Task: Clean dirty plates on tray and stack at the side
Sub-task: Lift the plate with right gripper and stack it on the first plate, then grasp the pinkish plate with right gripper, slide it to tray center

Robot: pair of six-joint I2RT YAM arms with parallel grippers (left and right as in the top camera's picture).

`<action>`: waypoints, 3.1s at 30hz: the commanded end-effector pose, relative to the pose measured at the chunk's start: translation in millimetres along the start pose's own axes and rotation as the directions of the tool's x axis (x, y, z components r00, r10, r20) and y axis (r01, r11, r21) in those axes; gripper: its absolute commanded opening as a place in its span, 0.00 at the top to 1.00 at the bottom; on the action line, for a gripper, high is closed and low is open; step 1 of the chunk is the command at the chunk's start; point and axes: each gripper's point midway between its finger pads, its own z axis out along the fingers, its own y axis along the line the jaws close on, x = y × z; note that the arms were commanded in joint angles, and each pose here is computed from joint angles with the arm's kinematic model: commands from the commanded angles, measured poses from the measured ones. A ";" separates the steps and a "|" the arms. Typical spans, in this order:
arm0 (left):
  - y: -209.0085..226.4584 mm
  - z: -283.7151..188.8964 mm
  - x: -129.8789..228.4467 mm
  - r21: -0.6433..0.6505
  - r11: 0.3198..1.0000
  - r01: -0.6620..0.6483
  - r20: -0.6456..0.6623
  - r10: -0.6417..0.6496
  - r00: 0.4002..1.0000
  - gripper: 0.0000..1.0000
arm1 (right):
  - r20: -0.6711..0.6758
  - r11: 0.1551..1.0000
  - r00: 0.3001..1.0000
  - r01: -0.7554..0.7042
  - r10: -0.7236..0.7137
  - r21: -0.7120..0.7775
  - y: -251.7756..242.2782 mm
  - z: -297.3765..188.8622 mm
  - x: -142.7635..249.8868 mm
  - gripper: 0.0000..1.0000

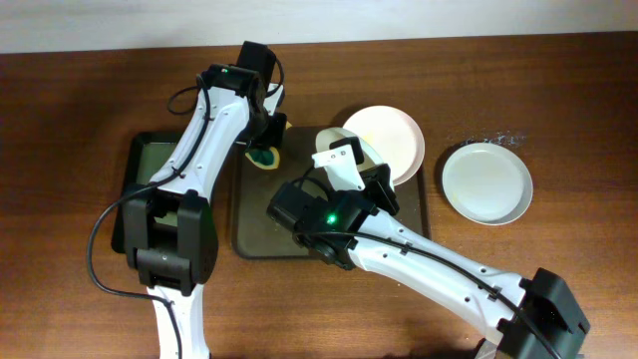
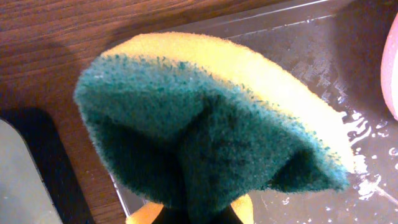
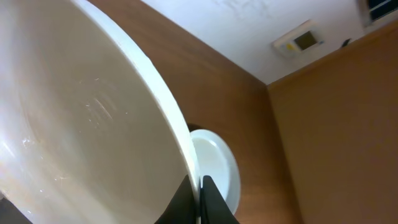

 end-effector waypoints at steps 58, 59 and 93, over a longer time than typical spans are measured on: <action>-2.7 -3.2 -7.8 0.012 1.000 -0.010 0.022 0.010 1.000 1.00 | -0.752 0.510 0.219 -0.842 0.621 0.177 -109.2 191.3 272.0 0.88; -2.7 -3.2 -7.7 0.012 1.000 -0.010 0.022 0.010 1.000 1.00 | -0.761 0.506 0.212 -0.845 0.613 0.172 -105.3 191.9 272.7 0.85; -2.7 -3.2 -9.1 0.012 1.000 -0.010 0.028 0.010 1.000 1.00 | -0.851 0.528 0.472 -0.795 0.228 -0.299 83.5 166.3 110.3 0.64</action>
